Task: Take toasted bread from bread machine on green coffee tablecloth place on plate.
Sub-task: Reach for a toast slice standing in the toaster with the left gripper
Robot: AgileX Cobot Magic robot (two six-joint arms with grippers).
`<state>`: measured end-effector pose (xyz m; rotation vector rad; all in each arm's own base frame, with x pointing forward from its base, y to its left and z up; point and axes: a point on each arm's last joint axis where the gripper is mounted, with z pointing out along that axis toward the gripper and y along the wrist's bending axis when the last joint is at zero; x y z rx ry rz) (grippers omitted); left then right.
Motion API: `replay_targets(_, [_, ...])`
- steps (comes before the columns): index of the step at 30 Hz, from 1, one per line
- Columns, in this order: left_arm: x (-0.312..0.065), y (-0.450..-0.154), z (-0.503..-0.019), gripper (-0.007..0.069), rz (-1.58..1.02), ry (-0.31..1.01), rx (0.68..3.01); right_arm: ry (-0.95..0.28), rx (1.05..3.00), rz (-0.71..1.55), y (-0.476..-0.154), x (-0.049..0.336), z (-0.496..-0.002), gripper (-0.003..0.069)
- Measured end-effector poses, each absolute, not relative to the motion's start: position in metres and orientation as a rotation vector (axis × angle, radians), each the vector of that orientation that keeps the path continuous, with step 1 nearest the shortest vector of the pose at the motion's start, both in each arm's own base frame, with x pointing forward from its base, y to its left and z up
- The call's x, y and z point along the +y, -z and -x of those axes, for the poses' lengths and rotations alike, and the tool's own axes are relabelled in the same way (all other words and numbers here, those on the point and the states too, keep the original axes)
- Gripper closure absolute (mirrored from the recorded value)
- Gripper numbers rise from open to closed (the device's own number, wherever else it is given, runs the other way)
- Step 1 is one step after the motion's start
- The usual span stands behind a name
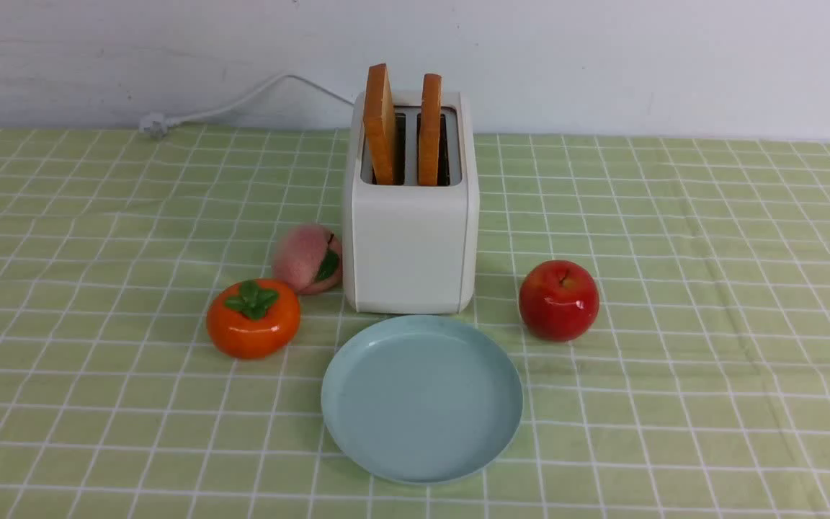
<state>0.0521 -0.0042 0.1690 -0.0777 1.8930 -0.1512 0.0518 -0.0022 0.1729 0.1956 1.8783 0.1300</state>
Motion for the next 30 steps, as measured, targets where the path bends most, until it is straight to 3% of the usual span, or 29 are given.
replay_targets(30, [-0.0042, -0.169, -0.0521, 0.0477, 0.078, 0.151, 1.893, -0.13, 1.878, -0.196, -0.1729, -0.0022, -0.0518, 0.0419])
